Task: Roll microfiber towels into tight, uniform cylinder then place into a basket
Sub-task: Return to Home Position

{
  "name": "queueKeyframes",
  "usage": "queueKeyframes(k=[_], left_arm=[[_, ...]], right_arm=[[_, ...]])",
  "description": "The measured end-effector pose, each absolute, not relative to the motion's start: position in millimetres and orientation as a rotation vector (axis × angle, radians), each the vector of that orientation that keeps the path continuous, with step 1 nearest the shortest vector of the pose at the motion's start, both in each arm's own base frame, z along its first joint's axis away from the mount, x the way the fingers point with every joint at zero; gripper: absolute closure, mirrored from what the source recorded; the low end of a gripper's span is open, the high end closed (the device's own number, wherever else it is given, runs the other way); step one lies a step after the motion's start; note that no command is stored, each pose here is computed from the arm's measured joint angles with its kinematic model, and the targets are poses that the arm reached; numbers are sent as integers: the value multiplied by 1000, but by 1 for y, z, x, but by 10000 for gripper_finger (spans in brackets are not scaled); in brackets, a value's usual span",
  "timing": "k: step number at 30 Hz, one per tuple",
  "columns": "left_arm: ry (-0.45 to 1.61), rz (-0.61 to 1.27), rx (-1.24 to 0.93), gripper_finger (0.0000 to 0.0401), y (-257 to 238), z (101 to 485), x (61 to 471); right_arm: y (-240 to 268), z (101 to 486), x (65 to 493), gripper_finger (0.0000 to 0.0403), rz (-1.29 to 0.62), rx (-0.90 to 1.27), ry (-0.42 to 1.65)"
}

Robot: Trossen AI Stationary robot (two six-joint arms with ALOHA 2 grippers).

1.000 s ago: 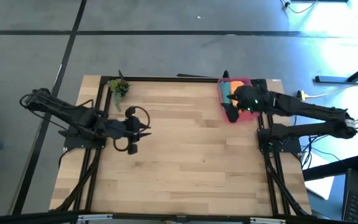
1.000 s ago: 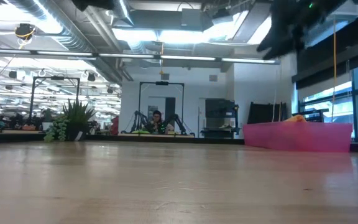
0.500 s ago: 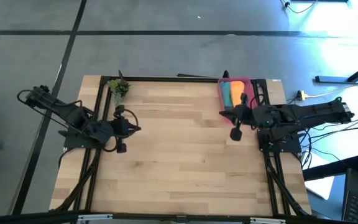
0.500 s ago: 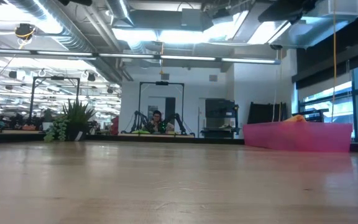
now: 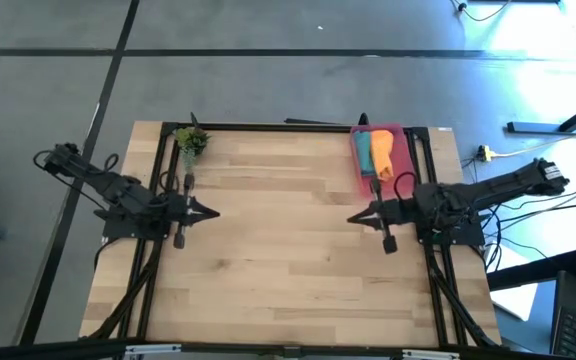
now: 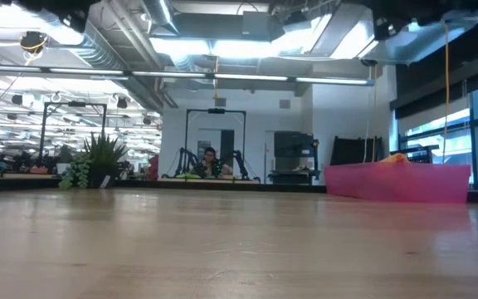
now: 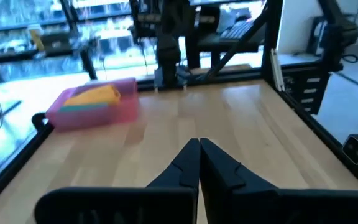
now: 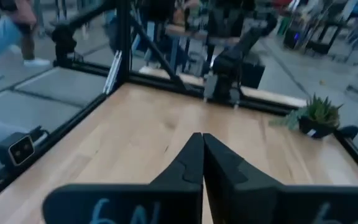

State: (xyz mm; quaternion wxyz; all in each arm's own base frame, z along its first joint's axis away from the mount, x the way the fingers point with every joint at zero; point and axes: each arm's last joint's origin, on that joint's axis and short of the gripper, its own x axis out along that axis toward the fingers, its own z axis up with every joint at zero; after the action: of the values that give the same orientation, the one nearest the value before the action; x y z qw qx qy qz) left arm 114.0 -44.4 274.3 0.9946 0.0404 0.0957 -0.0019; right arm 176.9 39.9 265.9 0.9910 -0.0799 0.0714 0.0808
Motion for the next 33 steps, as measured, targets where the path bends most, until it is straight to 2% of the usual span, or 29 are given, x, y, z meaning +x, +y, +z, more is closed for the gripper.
queueKeyframes(k=[7,15,25,33], left_arm=[[115,-7,71,401,-38,238,102],[23,-7,25,400,-35,203,96],[15,-7,21,400,-34,167,95],[-11,30,54,399,-33,168,94]], right_arm=[[35,239,157,397,159,-124,39],[31,199,139,396,182,15,53],[30,164,129,395,203,23,26],[30,162,129,395,208,-21,35]])
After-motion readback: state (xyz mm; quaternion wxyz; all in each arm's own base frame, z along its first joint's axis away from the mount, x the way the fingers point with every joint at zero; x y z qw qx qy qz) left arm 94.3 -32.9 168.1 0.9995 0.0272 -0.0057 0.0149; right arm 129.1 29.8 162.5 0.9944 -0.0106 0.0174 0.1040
